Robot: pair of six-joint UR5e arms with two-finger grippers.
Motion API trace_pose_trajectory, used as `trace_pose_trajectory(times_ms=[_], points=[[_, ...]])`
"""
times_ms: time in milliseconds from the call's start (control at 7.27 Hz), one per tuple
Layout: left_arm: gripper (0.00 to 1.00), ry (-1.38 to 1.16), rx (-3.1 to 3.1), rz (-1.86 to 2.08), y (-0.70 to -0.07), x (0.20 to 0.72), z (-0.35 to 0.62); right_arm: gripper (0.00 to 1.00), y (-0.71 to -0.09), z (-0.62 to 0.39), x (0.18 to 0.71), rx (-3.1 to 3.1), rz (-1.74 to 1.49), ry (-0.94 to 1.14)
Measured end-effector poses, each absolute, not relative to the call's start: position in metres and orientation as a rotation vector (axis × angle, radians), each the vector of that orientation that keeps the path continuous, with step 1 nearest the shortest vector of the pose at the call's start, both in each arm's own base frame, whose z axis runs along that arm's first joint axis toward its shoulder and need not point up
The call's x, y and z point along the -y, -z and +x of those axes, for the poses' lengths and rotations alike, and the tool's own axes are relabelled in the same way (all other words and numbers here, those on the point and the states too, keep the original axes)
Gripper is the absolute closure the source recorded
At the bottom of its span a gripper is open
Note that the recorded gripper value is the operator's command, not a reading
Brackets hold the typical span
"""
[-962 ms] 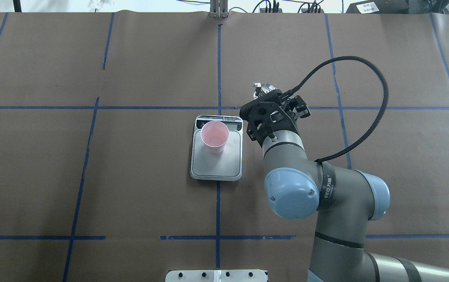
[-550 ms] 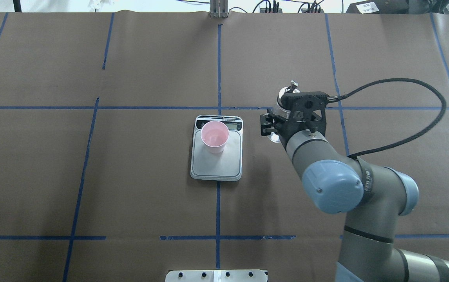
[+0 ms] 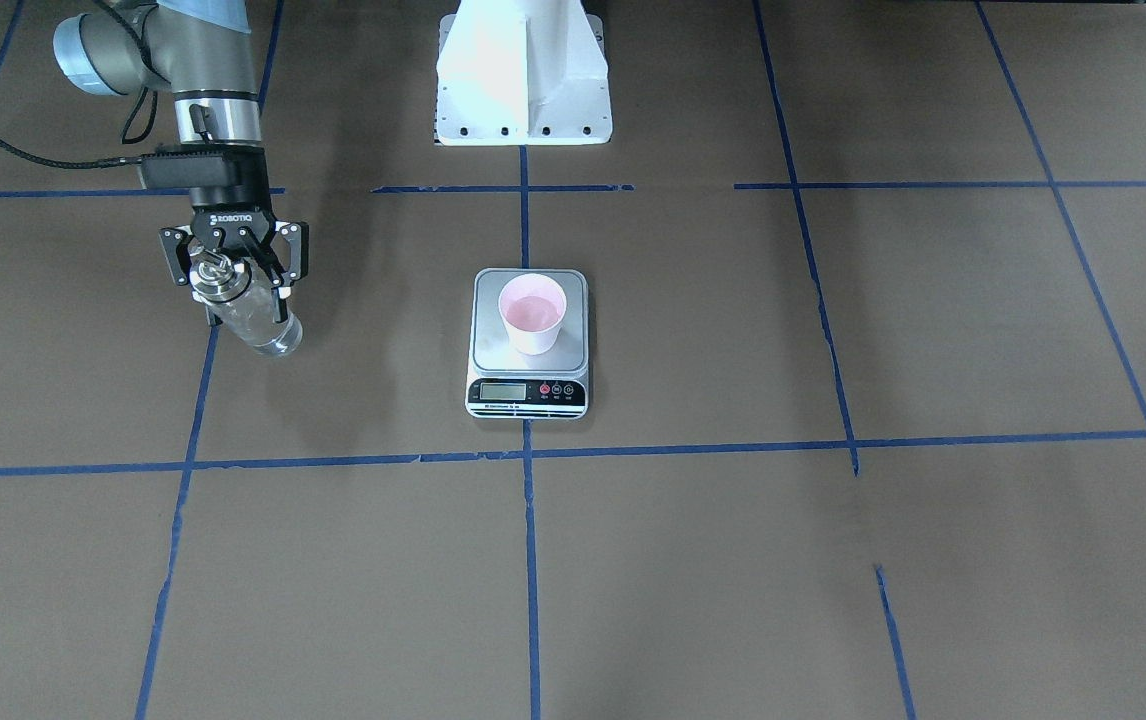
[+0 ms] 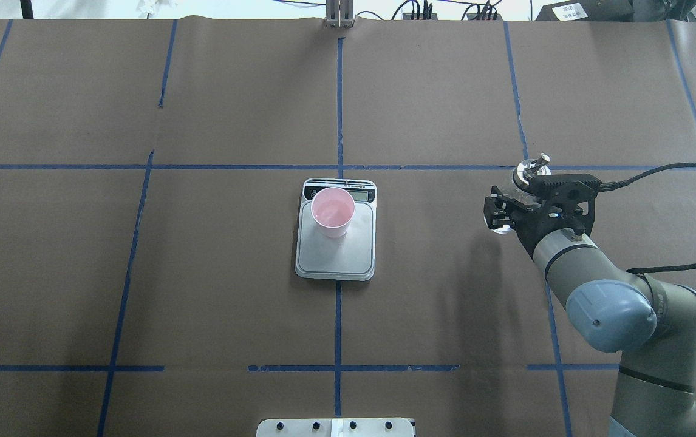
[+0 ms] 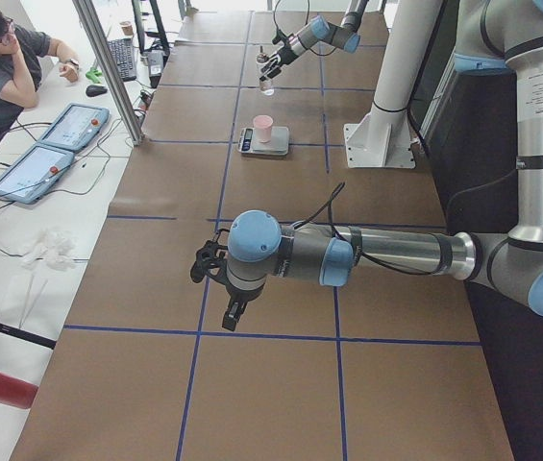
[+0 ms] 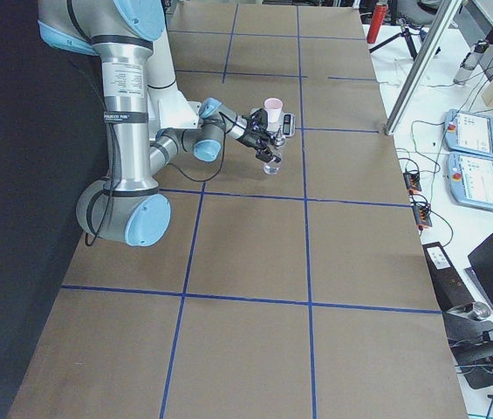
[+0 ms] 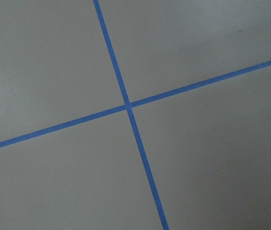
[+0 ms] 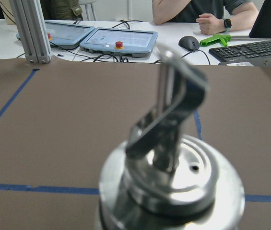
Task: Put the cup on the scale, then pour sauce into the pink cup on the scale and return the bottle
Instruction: 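Lower the glass bottle onto the table with the right gripper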
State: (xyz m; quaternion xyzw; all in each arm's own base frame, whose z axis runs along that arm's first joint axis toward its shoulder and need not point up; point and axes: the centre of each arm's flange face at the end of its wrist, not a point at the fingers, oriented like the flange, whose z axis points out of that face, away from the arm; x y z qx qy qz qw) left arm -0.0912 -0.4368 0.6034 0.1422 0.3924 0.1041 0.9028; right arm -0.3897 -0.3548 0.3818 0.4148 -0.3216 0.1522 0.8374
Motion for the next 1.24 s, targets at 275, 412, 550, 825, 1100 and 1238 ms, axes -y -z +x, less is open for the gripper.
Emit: trace_pose_trajectory(times_ms=[275, 412, 550, 825, 1100, 1238], points=[[0.00, -0.215, -0.811, 0.294, -0.603, 0.437, -0.091, 1.00, -0.396, -0.386, 0.354, 0.646, 0.896, -0.332], [0.00, -0.215, -0.811, 0.294, -0.604, 0.437, -0.091, 1.00, -0.398, -0.389, 0.353, 0.640, 0.902, -0.333], [0.00, -0.216, -0.811, 0.293, -0.604, 0.437, -0.091, 1.00, -0.400, -0.393, 0.352, 0.636, 0.903, -0.331], [0.00, -0.216, -0.812, 0.292, -0.604, 0.437, -0.091, 1.00, -0.406, -0.398, 0.351, 0.629, 0.900, -0.324], [0.00, -0.215, -0.812, 0.291, -0.605, 0.437, -0.091, 1.00, -0.418, -0.401, 0.352, 0.641, 0.902, -0.323], [0.00, -0.214, -0.812, 0.291, -0.605, 0.437, -0.091, 1.00, -0.426, -0.403, 0.353, 0.647, 0.906, -0.321]])
